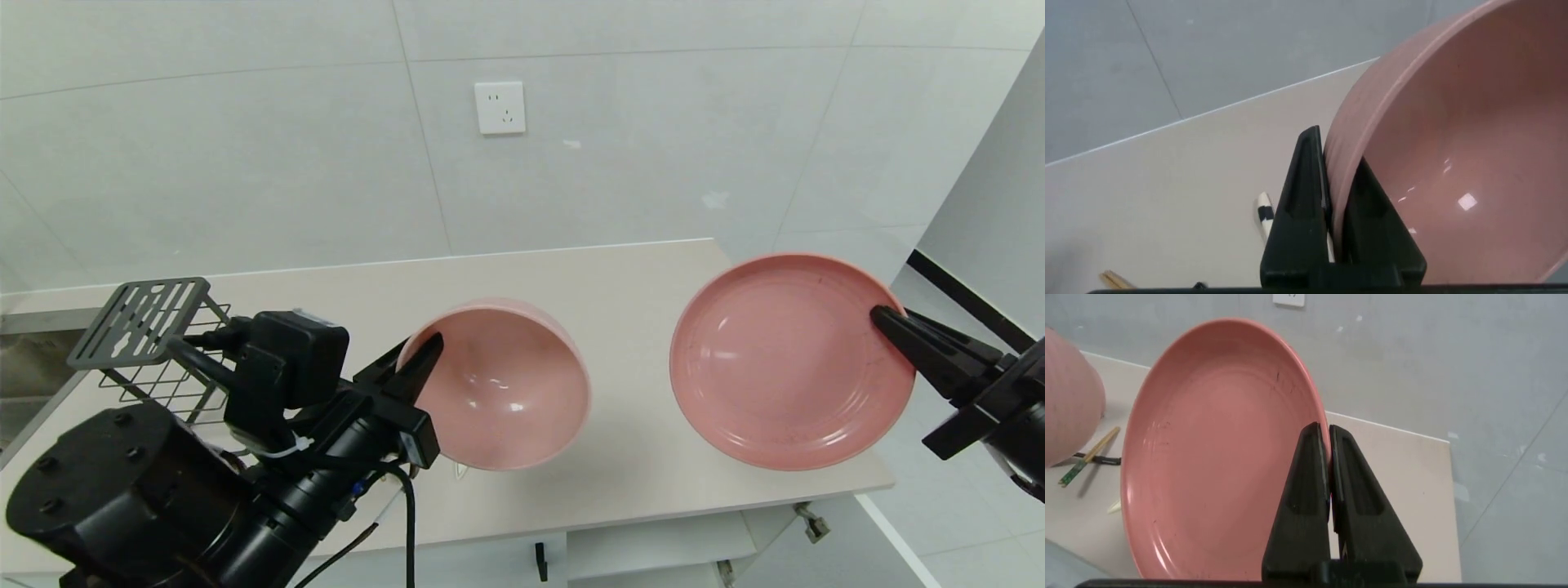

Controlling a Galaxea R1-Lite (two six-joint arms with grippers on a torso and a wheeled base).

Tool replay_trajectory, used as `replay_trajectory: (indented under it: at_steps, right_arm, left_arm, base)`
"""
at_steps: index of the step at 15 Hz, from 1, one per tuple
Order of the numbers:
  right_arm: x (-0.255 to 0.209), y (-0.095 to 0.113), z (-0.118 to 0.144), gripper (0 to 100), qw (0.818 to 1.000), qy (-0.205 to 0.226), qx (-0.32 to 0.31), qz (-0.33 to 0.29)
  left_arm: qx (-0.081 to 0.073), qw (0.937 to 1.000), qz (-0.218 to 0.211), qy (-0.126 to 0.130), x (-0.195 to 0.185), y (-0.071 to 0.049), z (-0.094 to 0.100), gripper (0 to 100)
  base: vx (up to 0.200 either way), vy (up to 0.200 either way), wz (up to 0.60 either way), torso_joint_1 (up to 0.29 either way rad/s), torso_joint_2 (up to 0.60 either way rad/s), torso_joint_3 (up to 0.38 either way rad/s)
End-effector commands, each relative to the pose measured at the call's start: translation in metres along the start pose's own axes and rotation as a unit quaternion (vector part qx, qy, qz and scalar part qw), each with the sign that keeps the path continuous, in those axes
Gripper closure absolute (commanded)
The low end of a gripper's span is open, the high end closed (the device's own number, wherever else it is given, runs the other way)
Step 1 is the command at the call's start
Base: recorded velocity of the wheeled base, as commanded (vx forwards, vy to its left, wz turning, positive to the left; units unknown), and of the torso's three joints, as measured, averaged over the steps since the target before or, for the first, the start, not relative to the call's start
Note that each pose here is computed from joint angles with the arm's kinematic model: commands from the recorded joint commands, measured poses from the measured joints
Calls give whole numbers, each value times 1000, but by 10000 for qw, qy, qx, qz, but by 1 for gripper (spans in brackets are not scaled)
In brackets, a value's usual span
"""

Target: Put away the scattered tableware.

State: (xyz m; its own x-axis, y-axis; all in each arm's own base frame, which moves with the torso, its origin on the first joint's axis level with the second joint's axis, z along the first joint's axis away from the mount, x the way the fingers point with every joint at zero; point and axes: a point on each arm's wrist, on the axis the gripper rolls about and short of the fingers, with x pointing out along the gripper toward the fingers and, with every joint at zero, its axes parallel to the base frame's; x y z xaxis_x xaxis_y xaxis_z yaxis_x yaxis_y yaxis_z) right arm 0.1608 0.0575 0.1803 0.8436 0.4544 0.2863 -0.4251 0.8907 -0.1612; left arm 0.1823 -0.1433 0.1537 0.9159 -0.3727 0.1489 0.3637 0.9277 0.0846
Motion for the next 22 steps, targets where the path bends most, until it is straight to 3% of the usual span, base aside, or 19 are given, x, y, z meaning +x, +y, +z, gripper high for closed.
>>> replay_trajectory:
  at_steps: [1,4,7,11,22]
  right_arm:
    - [-3,0,2,100,10000,-29,-9,-14]
    - [-7,1,2,100,10000,-30,-7,-6]
    - [-8,1,2,100,10000,-16,-4,3]
    - [-9,1,3,100,10000,-38,0,0]
    - [-9,1,1,100,10000,-1,14,5]
  left_arm:
    - [-27,10000,-51,-61,-3,-2,3,100]
    - [-67,9998,-42,-185,-6,0,10,100]
    - [-114,9995,-33,-309,-9,2,16,100]
    - [-83,9997,-43,-237,-10,2,13,100]
    - [-65,9998,-54,-157,-12,2,9,100]
  base:
    - [-200,0,0,2,2,2]
    - [-200,0,0,9,7,-4]
    - [0,0,0,0,0,0]
    - [0,0,-600,0,-3,4]
    - [0,0,0,0,0,0]
